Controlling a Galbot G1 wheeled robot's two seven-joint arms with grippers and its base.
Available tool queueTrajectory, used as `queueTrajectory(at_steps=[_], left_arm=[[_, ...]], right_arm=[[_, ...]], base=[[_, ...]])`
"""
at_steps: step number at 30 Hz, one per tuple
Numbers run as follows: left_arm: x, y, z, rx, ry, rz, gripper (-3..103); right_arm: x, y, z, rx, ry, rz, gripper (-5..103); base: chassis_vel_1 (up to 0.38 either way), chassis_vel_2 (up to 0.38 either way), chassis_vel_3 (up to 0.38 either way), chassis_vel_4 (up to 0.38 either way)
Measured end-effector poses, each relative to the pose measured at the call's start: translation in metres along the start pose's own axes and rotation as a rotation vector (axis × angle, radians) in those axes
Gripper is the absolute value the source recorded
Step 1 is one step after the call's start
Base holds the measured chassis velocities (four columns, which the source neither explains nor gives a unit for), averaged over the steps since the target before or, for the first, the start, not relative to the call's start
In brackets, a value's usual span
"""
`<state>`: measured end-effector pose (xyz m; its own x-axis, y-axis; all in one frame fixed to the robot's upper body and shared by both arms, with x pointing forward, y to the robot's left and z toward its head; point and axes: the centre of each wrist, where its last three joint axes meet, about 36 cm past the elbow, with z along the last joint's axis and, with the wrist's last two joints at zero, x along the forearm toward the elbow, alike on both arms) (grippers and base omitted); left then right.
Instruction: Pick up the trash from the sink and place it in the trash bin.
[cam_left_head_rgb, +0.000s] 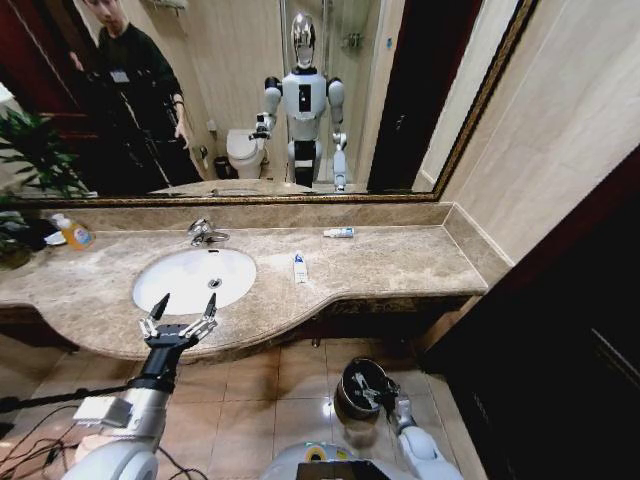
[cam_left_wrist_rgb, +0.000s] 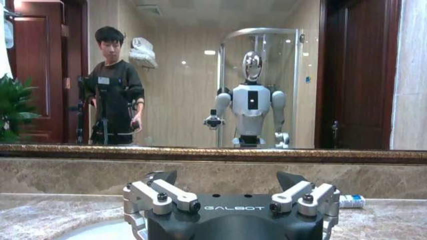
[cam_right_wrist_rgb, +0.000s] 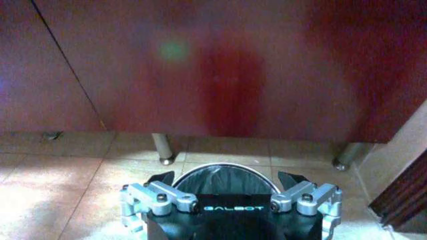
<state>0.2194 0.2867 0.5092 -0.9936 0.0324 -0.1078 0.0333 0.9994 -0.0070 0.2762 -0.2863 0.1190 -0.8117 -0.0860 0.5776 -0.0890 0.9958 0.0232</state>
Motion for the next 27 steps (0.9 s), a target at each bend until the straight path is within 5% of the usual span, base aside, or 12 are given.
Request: queueTrajectory(at_steps=[11, 18, 27], left_arm=[[0.000, 0.000, 0.000, 0.000, 0.000, 0.000, 100], [0.000, 0.000, 0.000, 0.000, 0.000, 0.000, 100], [0.000, 0.000, 0.000, 0.000, 0.000, 0.000, 100]], right_arm=[[0.033, -0.011, -0.031, 0.001, -0.087, 0.010, 100], [0.074, -0.008, -0.082, -0.002, -0.254, -0.032, 100], [0.122, 0.017, -0.214, 0.012, -0.512, -0.110, 100]], base=[[0.000, 0.000, 0.000, 0.000], [0.000, 0.000, 0.000, 0.000], [0.000, 0.000, 0.000, 0.000]])
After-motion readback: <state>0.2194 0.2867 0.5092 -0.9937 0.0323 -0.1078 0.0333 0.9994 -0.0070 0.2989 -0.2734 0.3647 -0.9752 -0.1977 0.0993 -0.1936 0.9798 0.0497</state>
